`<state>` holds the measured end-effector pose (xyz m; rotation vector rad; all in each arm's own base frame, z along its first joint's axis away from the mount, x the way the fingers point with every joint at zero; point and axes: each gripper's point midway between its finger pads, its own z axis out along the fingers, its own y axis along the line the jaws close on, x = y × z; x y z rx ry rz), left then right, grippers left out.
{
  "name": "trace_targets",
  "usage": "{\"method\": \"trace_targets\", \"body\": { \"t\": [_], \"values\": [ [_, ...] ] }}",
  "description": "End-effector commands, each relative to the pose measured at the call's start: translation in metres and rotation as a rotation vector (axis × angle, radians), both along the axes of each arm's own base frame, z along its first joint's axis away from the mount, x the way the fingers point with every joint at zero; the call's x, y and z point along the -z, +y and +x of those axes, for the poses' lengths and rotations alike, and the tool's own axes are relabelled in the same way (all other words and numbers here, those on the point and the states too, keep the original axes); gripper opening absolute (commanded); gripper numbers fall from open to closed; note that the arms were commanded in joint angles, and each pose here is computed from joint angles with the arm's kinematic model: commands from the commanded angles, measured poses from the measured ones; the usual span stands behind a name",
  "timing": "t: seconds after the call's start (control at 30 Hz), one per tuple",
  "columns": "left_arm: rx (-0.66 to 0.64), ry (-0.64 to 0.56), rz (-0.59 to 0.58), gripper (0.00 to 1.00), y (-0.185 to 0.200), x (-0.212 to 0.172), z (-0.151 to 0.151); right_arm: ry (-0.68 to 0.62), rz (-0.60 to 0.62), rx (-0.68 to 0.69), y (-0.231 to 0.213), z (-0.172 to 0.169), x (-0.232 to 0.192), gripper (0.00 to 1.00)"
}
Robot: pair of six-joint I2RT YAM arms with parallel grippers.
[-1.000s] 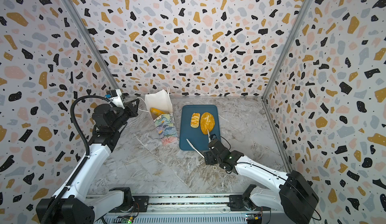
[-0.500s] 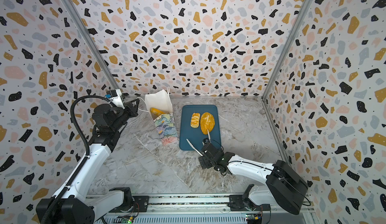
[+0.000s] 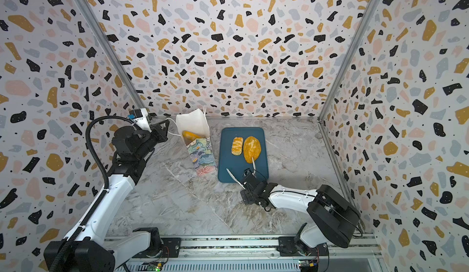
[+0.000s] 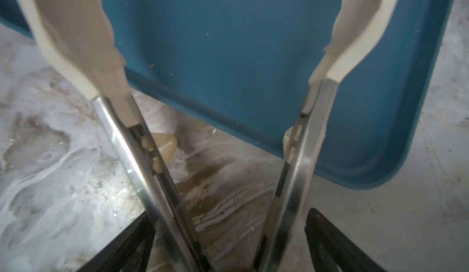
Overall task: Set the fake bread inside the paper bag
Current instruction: 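Open the tongs around the sugar-coated bread with the right gripper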
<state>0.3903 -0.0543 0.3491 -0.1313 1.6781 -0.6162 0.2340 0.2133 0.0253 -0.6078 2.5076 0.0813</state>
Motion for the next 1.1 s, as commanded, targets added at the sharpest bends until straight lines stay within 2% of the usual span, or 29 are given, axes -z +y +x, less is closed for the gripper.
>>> {"method": "trace_targets", "body": {
  "t": [0.0,0.23,0.33,0.43,0.53,0.87,1.07],
  "values": [
    [0.003,-0.068,0.011,0.00,-0.001,-0.021,-0.004,-0.025,0.007,0.023,0.003,0.009,-0.008,0.92],
    [0.004,-0.069,0.013,0.00,-0.002,-0.022,-0.005,-0.023,0.032,0.045,0.006,0.016,-0.008,0.91],
    [0.006,-0.071,0.012,0.00,-0.002,-0.022,-0.005,-0.020,0.045,0.048,0.007,0.017,-0.008,0.84],
    [0.006,-0.069,0.012,0.00,-0.002,-0.022,-0.005,-0.019,0.044,0.058,0.004,0.017,-0.009,0.73],
    [0.006,-0.067,0.012,0.00,-0.002,-0.021,-0.004,-0.027,0.059,0.068,0.002,0.016,-0.019,0.66],
    [0.008,-0.070,0.011,0.00,-0.002,-0.022,-0.004,-0.079,0.157,0.136,-0.010,0.018,-0.099,0.62],
    [0.012,-0.070,0.008,0.00,-0.003,-0.022,-0.005,-0.044,0.134,0.180,-0.021,0.027,-0.116,0.62]
  ]
}}
